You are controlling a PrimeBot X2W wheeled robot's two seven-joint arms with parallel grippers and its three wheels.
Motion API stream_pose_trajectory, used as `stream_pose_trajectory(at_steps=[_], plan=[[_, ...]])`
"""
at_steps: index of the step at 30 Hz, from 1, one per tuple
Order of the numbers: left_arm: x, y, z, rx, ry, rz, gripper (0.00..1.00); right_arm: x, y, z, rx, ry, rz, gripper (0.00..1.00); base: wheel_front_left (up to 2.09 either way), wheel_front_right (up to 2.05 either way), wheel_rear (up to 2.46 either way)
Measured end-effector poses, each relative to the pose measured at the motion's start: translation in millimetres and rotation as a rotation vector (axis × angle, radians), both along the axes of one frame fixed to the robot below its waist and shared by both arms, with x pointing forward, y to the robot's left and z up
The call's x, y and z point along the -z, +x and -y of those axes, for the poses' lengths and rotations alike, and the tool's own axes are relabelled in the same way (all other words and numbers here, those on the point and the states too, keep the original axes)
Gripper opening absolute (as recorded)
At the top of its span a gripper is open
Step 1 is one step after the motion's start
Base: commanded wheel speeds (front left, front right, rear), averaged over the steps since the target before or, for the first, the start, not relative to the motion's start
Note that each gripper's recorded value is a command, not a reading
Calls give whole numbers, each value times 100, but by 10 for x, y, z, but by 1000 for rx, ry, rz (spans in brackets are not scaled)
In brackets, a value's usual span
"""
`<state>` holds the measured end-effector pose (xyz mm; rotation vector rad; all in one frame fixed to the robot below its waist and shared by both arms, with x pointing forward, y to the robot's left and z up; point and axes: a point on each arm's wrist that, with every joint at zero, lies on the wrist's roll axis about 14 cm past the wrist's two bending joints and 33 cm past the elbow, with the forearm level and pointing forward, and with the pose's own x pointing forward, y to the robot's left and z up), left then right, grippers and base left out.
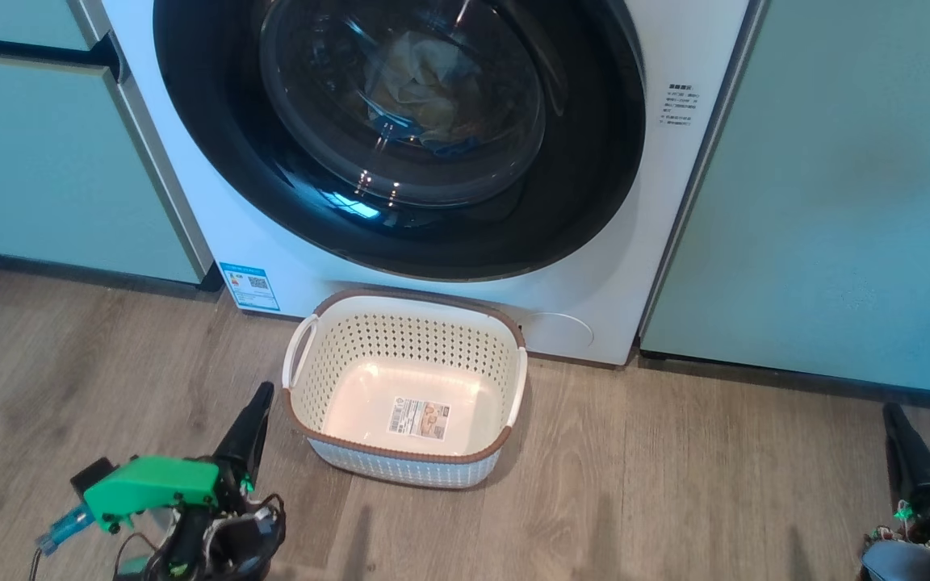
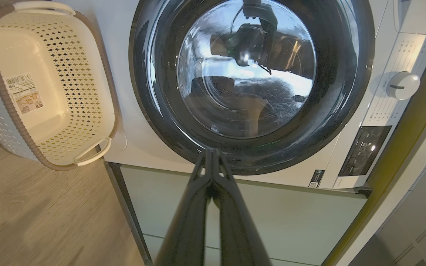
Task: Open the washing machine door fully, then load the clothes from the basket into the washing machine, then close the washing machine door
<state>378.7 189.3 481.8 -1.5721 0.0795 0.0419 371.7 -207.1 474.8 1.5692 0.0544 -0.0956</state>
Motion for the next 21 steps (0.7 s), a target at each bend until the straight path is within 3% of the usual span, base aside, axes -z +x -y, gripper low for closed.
stream_pose_trajectory(at_steps=[21], plan=[[0,0,1,0,0,0,0,0,0,0,0,0,0,0,0,0,0]])
